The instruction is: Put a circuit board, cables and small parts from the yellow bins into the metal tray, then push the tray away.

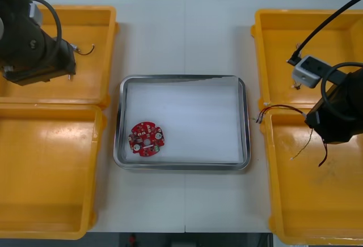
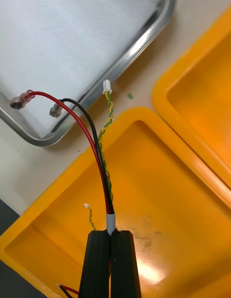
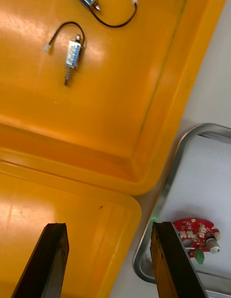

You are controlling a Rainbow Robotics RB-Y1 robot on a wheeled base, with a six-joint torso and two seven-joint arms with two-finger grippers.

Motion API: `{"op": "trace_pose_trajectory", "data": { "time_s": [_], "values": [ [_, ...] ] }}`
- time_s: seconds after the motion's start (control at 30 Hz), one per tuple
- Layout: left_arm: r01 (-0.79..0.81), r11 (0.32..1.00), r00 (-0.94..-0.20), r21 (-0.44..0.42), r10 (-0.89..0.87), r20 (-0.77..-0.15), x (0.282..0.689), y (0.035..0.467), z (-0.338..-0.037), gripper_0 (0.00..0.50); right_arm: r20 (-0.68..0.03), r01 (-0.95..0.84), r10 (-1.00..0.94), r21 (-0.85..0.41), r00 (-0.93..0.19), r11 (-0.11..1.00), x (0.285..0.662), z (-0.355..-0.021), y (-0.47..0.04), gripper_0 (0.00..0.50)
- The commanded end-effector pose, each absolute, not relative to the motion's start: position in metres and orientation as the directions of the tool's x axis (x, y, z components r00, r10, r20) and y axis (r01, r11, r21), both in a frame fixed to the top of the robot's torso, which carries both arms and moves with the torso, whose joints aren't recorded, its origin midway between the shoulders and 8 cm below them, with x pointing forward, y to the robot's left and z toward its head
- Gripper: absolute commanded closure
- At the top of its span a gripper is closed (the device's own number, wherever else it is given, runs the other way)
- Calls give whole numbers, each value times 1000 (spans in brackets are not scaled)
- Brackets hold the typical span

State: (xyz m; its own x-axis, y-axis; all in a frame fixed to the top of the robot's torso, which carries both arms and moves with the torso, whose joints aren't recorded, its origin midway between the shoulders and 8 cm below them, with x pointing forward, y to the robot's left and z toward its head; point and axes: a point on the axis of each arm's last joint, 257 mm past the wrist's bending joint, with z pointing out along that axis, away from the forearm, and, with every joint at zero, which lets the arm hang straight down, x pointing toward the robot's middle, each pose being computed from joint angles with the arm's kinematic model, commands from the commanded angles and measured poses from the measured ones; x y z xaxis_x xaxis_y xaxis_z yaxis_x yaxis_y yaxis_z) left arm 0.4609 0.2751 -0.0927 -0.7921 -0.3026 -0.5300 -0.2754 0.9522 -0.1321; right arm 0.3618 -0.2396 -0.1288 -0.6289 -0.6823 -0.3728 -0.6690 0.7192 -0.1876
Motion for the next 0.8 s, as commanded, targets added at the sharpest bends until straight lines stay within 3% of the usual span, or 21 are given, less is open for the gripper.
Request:
{"op": "trace_pose_trajectory", "data": {
  "time_s": [0.03, 0.53, 0.8],
  "values": [
    [-281, 950, -738, -139, -307, -601, 485, 312, -45, 0, -345, -751, -776, -238, -528, 616, 358, -126, -208, 500],
    [-452, 854, -613, -259, -508, -605, 529, 383, -18, 0, -259, -894, -957, -386, -133, 229, 387, -154, -104, 500],
    [-501, 800, -554, -329, -589, -588, 550, 407, -9, 0, -197, -922, -980, -384, 36, 43, 408, -178, -77, 500]
  ]
}}
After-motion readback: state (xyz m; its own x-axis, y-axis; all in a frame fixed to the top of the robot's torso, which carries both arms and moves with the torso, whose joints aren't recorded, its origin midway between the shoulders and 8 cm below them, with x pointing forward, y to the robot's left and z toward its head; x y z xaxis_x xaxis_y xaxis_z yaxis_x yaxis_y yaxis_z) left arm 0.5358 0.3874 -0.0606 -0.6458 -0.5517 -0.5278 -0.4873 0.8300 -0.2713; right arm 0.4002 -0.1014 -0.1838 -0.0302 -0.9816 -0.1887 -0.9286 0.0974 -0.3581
